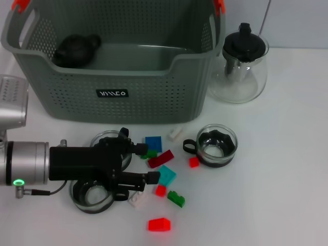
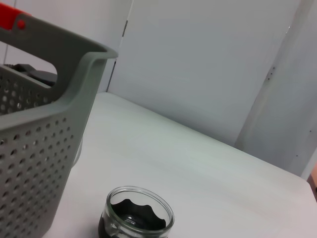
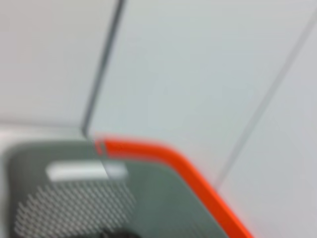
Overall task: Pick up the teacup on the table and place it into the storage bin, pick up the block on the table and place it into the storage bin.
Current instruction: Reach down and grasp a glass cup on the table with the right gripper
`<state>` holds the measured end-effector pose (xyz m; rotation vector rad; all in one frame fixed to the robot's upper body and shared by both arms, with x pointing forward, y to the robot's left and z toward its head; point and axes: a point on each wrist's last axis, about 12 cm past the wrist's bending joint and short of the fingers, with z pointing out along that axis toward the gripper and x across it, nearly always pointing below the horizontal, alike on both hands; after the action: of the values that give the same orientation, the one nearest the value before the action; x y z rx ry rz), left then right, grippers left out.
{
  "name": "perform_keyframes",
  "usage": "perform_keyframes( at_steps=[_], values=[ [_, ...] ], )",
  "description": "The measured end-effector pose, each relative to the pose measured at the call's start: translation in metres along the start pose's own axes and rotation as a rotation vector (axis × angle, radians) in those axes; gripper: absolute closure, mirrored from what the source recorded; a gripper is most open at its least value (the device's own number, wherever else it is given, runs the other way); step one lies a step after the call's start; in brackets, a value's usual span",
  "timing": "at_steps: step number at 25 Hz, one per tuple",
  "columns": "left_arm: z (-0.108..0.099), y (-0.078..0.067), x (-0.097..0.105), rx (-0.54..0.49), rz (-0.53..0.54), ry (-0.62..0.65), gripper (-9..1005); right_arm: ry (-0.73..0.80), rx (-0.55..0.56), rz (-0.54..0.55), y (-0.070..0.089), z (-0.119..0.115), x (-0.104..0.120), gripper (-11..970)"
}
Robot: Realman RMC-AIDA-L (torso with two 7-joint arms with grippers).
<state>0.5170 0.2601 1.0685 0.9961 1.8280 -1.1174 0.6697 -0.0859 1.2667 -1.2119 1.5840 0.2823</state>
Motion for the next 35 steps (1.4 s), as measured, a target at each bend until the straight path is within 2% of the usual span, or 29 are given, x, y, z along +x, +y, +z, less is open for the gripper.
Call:
perform_keyframes(
  at_steps=[3,6,11,17,21,26,30,35],
  values=[
    [0.000,0.000,0.001,0.001,-0.001,0.000,163,-0.086,-0.095,0.010,0.009,-0.033,-0.008,320],
    [-0.001,-0.001,0.001,0.001,-0.002,-0.001,163,-0.100,-0.250,0.011,0.021,-0.063,0.000,319],
    [-0.001,-0.001,0.002,0.003,-0.003,0.000,164,-0.013,-0.501,0.032,0.033,-0.103,0.034,319],
    [-0.001,-0.001,0.002,0.003,-0.003,0.003,164,0.145,-0.656,0.085,0.043,-0.132,0.073,320],
    [-0.001,-0.001,0.003,0.003,-0.002,0.007,165,0.308,-0.677,0.126,0.049,-0.127,0.096,321],
    [-0.001,-0.001,0.003,-0.005,0.000,0.005,165,0.468,-0.673,0.128,0.053,-0.100,0.113,327],
    [-0.001,0.000,0.003,-0.008,0.011,0.005,166,0.552,-0.633,0.077,0.059,-0.077,0.120,332],
    [0.000,0.000,0.004,-0.013,0.016,0.004,166,0.584,-0.587,-0.007,0.065,-0.056,0.120,332]
  ],
)
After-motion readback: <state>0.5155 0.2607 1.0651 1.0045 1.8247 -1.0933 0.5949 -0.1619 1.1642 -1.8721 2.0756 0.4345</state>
